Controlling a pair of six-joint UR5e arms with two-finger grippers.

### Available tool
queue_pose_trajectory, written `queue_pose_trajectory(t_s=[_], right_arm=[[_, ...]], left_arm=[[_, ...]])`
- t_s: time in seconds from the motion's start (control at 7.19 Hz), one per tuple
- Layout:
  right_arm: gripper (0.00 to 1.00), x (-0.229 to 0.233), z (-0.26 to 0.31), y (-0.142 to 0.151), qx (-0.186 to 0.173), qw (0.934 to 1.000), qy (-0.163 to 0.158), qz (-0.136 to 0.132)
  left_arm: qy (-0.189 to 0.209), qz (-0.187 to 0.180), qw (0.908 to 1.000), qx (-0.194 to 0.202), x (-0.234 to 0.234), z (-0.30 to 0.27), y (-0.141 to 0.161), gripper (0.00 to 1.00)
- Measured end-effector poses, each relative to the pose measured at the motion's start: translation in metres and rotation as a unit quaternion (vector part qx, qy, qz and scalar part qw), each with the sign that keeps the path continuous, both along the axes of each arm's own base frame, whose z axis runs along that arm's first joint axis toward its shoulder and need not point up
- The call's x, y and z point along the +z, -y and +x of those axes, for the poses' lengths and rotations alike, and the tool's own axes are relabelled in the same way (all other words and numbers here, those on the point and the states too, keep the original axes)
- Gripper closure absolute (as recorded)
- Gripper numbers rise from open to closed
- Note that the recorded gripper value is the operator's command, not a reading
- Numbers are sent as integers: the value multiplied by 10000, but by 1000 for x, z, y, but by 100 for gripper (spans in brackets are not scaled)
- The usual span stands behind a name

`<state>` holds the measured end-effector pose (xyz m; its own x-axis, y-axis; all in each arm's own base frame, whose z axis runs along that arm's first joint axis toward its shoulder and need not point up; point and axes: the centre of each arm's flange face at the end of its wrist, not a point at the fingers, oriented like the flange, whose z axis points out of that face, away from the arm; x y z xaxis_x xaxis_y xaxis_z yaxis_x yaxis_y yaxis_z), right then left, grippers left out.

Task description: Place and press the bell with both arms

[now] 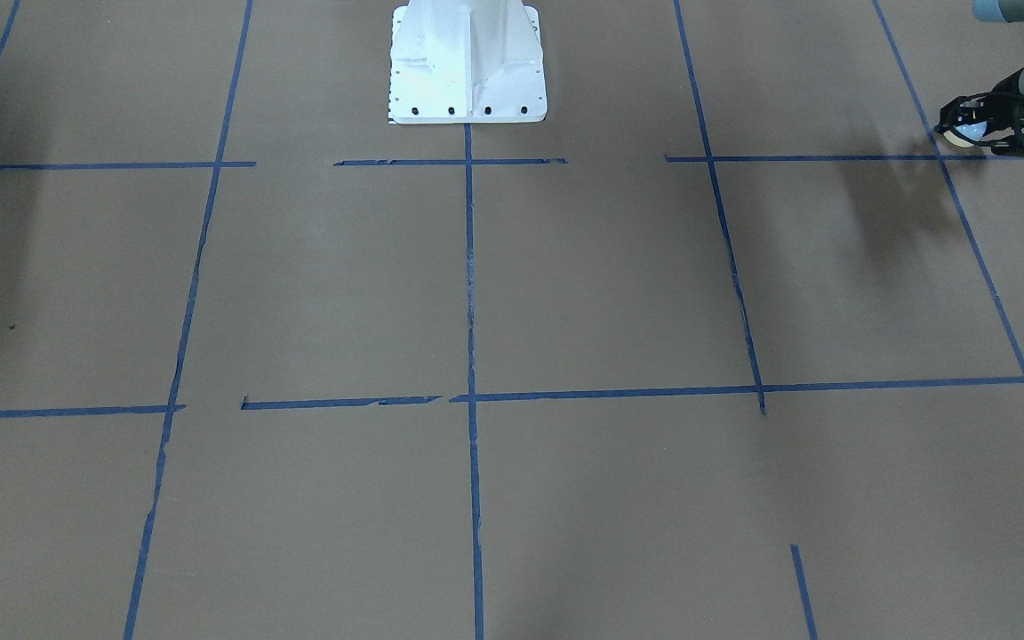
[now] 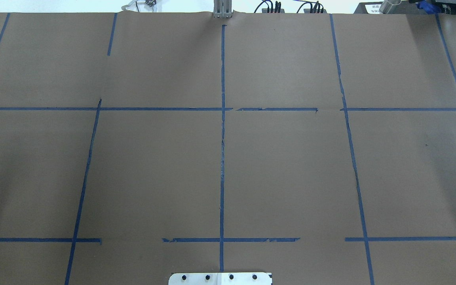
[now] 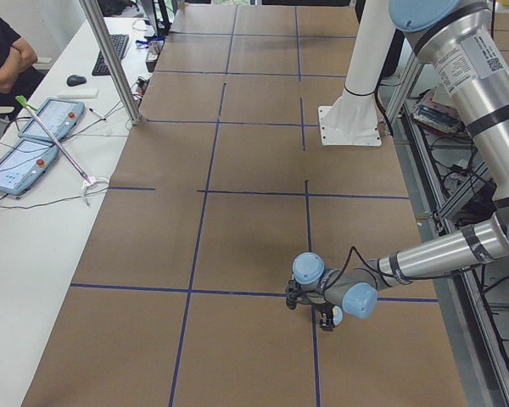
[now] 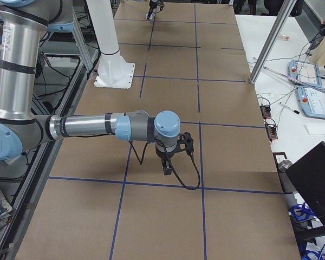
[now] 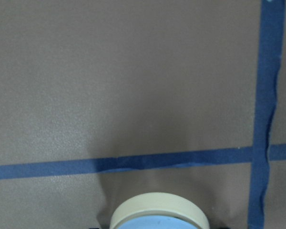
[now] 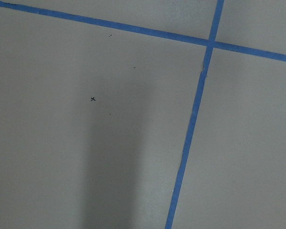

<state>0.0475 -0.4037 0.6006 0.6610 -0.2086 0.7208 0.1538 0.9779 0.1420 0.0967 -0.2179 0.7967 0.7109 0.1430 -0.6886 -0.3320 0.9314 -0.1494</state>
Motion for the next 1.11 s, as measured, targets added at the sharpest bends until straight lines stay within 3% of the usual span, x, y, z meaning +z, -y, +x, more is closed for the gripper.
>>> queue_pose_trajectory(t_s=[0.28,0.7,0.83,1.11], right_arm=[[0,-1,0,0,2,10000,0,7],[0,-1,0,0,4,10000,0,6],[0,-1,0,0,5,10000,0,2],[0,0,-1,1,-5,10000,0,-11]], left_arm=[[-845,-17,9953,-467,-57,18,13,100],[-2044,-169,9688,-1389,-231,104,102,100],[-2265,-352,9623,-1464,-286,150,134,100],[-2120,-712,9621,-1562,-394,234,196,100]])
